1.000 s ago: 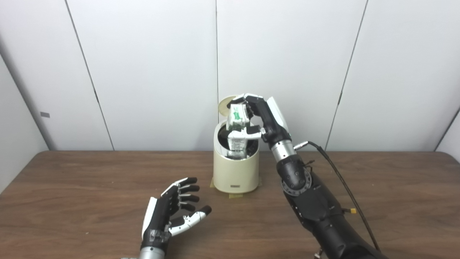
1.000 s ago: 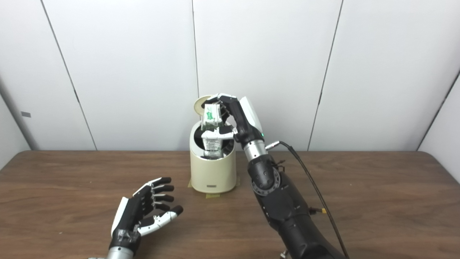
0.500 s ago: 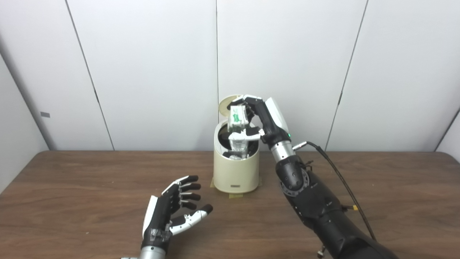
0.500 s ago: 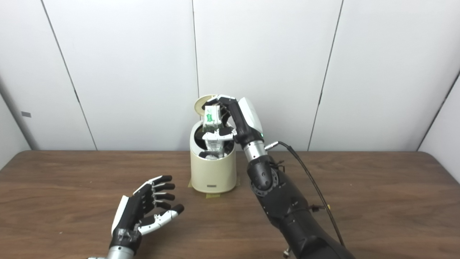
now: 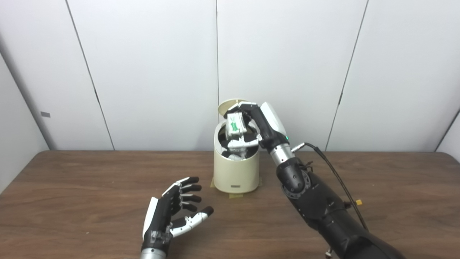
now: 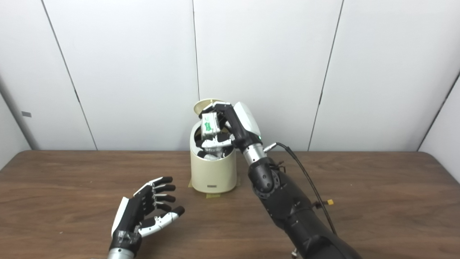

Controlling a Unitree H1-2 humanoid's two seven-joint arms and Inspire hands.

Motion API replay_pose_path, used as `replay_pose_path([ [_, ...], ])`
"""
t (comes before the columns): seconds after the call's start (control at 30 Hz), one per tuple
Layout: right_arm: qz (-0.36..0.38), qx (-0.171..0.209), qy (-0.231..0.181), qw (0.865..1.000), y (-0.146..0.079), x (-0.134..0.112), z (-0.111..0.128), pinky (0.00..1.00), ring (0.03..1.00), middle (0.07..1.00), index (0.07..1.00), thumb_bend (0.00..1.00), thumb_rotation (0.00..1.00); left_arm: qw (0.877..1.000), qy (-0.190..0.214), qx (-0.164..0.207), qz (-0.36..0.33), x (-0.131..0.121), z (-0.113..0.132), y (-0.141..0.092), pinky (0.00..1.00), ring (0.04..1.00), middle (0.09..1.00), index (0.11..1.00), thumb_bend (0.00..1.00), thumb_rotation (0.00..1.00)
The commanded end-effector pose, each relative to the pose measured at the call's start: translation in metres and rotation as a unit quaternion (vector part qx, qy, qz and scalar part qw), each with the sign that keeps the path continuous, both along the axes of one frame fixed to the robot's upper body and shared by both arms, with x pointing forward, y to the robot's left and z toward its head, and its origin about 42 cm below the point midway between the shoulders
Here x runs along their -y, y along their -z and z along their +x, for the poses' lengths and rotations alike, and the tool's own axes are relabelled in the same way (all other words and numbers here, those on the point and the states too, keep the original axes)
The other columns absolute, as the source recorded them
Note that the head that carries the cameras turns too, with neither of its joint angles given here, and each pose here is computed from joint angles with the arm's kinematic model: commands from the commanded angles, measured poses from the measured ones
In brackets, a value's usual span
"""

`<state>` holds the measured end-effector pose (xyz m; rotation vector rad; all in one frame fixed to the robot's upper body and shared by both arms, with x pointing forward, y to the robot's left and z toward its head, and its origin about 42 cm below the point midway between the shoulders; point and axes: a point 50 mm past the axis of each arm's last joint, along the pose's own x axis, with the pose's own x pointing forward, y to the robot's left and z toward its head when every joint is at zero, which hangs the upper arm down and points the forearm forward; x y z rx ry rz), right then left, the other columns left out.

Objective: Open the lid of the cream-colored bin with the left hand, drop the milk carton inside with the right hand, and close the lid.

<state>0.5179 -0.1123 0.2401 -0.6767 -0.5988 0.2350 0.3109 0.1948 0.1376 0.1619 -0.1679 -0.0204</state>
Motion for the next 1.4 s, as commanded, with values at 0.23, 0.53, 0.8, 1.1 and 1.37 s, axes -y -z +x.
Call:
replay_pose_path([
  [0.23,-0.019,0.041,-0.015,0.999,-0.042,0.007,0.010,0.55,0.679,0.733,0.710,0.87,0.12,0.999,0.005,0.037,0.006,0.004,0.008,-0.017,0.54,0.622,0.712,0.755,0.69,0.04],
  [0.53,-0.005,0.056,-0.024,0.998,-0.044,0.014,0.002,0.54,0.673,0.738,0.711,0.86,0.11,0.999,0.005,0.035,0.005,0.005,0.011,-0.017,0.54,0.626,0.711,0.753,0.69,0.04],
  [0.8,0.072,0.100,-0.031,0.992,-0.057,0.038,-0.023,0.40,0.526,0.673,0.647,0.84,0.07,0.999,0.010,0.032,0.007,0.002,0.014,-0.014,0.56,0.634,0.710,0.756,0.69,0.05],
  [1.1,0.207,0.071,-0.058,0.974,-0.049,0.085,-0.068,0.21,0.297,0.490,0.641,0.62,0.00,0.999,0.012,0.033,0.008,-0.004,0.018,-0.011,0.55,0.632,0.714,0.753,0.69,0.04],
  [1.37,0.259,-0.017,-0.013,0.966,0.003,0.119,-0.116,0.36,0.460,0.647,0.746,0.70,0.14,0.999,0.014,0.036,0.013,-0.010,0.020,-0.009,0.55,0.636,0.717,0.751,0.69,0.05],
])
